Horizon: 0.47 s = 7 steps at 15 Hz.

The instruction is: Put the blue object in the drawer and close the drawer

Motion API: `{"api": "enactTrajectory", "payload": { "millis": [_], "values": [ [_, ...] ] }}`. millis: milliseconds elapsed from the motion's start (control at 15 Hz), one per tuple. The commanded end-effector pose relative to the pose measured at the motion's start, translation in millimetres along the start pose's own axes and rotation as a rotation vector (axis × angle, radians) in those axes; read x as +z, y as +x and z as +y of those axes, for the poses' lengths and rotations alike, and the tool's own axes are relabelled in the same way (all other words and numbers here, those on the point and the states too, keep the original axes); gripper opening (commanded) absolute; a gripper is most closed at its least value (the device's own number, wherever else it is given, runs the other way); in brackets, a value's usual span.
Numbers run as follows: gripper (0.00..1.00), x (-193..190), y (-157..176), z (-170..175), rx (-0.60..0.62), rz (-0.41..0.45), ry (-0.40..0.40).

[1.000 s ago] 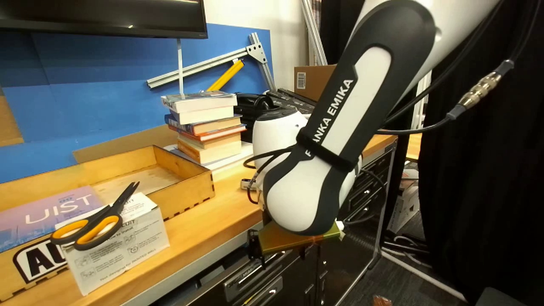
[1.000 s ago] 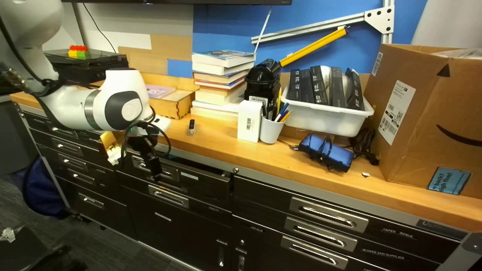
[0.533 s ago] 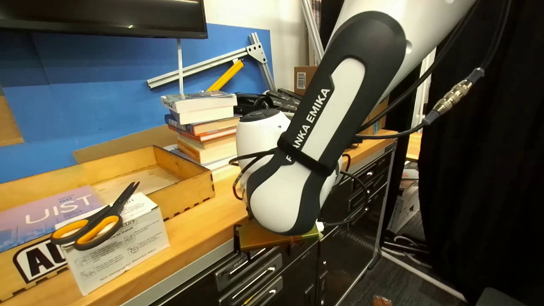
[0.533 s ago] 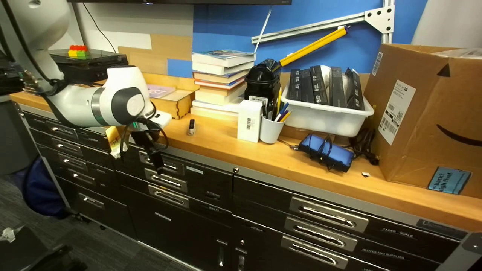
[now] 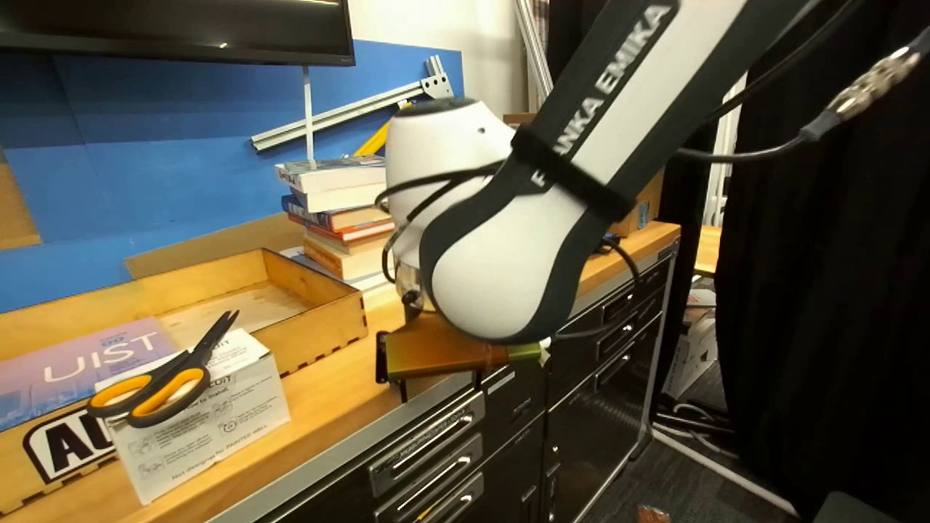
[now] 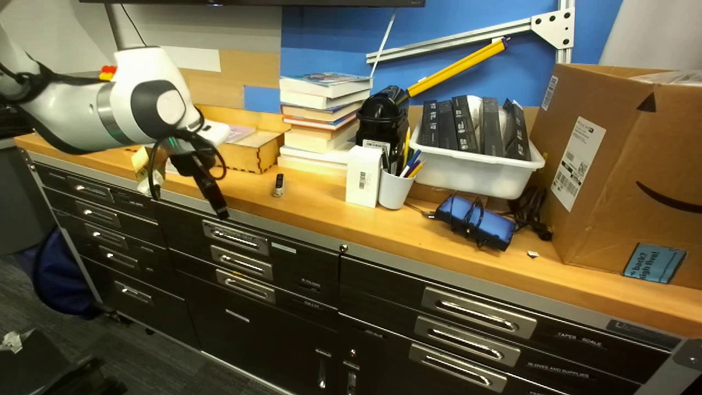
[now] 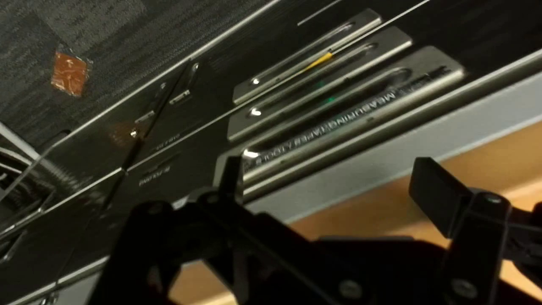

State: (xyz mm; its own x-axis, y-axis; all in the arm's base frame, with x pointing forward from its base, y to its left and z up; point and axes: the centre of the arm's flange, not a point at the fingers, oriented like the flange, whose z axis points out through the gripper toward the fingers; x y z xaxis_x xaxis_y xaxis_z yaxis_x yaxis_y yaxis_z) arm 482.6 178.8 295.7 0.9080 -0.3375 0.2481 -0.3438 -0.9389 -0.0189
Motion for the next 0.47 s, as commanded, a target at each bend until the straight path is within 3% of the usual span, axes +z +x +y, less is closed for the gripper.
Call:
{"api": "enactTrajectory", "payload": {
  "millis": [0,200,267,400],
  "values": [
    [1.00,-96,-8,-10,-0.059,0.098,-0.007],
    [1.00,-156,-12,-30,-0.146,0.154,-0.050],
    [1.00,-118,-12,-23,-0.105,0.121,-0.037],
    [1.00,-147,-21,-30,-0.128,0.149,-0.045]
  ]
}}
